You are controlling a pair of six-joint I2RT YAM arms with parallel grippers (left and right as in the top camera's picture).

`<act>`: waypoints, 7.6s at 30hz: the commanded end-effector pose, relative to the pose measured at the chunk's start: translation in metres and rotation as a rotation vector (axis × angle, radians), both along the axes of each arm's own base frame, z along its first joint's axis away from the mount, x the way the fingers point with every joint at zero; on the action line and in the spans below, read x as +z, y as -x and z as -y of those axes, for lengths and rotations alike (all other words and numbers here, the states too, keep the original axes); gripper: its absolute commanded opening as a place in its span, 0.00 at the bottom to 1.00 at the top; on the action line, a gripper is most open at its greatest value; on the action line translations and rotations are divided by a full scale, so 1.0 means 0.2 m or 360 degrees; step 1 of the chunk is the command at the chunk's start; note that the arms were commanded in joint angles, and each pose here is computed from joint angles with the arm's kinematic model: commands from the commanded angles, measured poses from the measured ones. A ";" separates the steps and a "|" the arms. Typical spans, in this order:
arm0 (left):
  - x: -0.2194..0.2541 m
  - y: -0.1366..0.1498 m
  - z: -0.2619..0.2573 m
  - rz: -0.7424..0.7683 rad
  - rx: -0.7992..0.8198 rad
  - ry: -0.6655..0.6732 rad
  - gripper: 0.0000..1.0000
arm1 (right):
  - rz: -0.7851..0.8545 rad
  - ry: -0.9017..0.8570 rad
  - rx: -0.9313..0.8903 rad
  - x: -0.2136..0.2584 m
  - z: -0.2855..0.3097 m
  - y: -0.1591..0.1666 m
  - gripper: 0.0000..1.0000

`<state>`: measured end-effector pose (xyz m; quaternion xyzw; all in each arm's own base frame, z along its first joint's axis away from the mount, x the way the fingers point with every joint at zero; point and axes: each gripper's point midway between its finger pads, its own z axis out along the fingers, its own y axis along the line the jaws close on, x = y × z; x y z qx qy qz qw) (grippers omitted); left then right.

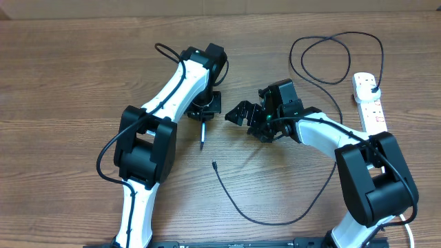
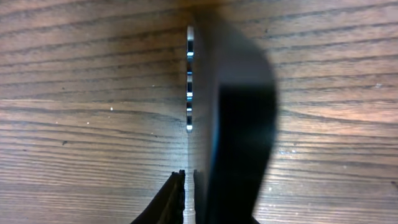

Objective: Plug charger to phone and switch on socket

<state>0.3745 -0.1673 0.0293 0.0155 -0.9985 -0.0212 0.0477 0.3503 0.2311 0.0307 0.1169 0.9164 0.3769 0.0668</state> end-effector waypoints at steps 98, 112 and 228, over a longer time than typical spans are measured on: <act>0.22 -0.09 -0.02 0.0395 -0.0222 0.0786 0.04 | 0.0470 0.0917 0.1239 -0.08 -0.29 0.81 0.20; 0.21 -0.09 -0.03 0.0398 -0.0223 0.0765 0.04 | 0.0374 0.1357 0.0916 -0.19 -0.07 0.71 0.28; 0.41 -0.10 0.11 0.0465 -0.0313 0.1259 0.04 | 0.0341 0.0943 0.0646 -0.07 -0.05 0.43 0.04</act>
